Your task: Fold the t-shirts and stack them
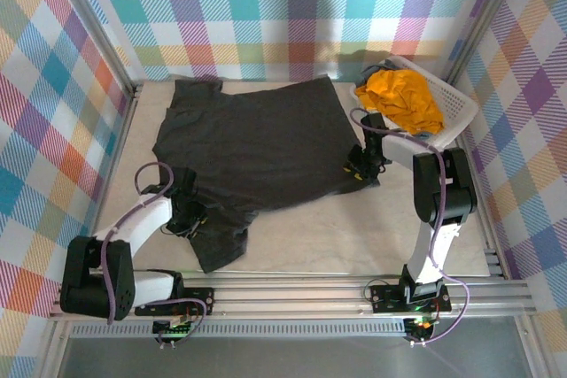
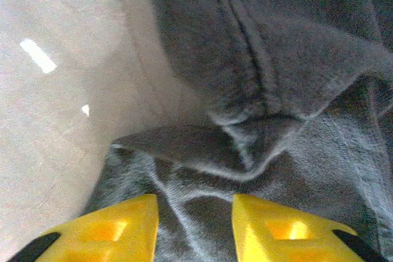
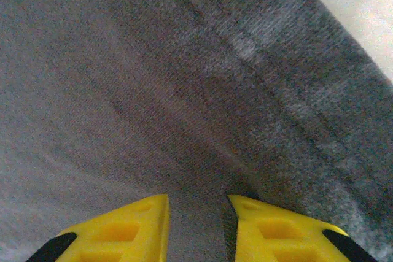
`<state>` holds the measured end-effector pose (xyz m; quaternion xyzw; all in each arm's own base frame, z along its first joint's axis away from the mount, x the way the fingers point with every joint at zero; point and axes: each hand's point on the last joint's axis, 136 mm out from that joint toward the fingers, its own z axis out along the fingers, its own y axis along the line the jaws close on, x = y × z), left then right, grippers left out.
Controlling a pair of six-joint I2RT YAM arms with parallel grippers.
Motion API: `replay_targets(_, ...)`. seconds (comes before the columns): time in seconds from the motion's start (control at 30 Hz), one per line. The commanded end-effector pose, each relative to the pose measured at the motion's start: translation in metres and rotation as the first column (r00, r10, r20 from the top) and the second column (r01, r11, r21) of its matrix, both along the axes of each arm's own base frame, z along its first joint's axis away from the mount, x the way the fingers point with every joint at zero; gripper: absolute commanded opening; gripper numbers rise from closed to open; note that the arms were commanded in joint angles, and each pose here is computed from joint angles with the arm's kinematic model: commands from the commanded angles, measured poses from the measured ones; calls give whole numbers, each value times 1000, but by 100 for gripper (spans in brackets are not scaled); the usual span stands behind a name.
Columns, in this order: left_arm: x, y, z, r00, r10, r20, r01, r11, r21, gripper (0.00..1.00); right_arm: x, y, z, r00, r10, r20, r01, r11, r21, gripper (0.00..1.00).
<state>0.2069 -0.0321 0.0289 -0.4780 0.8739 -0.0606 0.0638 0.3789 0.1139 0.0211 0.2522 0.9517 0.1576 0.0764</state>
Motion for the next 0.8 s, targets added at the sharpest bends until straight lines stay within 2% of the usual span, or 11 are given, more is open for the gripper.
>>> replay_targets(0.0, -13, 13, 26, 1000, -8, 11, 7, 997, 78, 43, -30, -35, -2, 994, -89, -71, 83, 994, -73, 31)
replay_targets(0.07, -24, 18, 36, 1000, 3, 19, -5, 995, 97, 45, -25, -28, 13, 998, -55, -29, 54, 998, -19, 36)
replay_targets(0.2, -44, 9, 37, 1000, 23, 18, -23, 999, 29, 43, -20, -15, 53, 995, 22, 96, -27, 998, 48, 46)
replay_targets(0.37, -87, -1, 22, 997, 30, -66, -30, 1000, 0, 37, -42, -13, 81, 991, 61, 122, -70, 995, 67, 46)
replay_targets(0.57, -116, -22, 2, 993, -40, -111, 34, 998, -50, 37, -71, -4, 88, 990, 73, 117, -88, 987, 131, 46)
replay_targets(0.77, -114, -47, -11, 985, -122, -119, 118, 992, -45, 42, -81, 0, 78, 993, 74, 90, -88, 983, 162, 46)
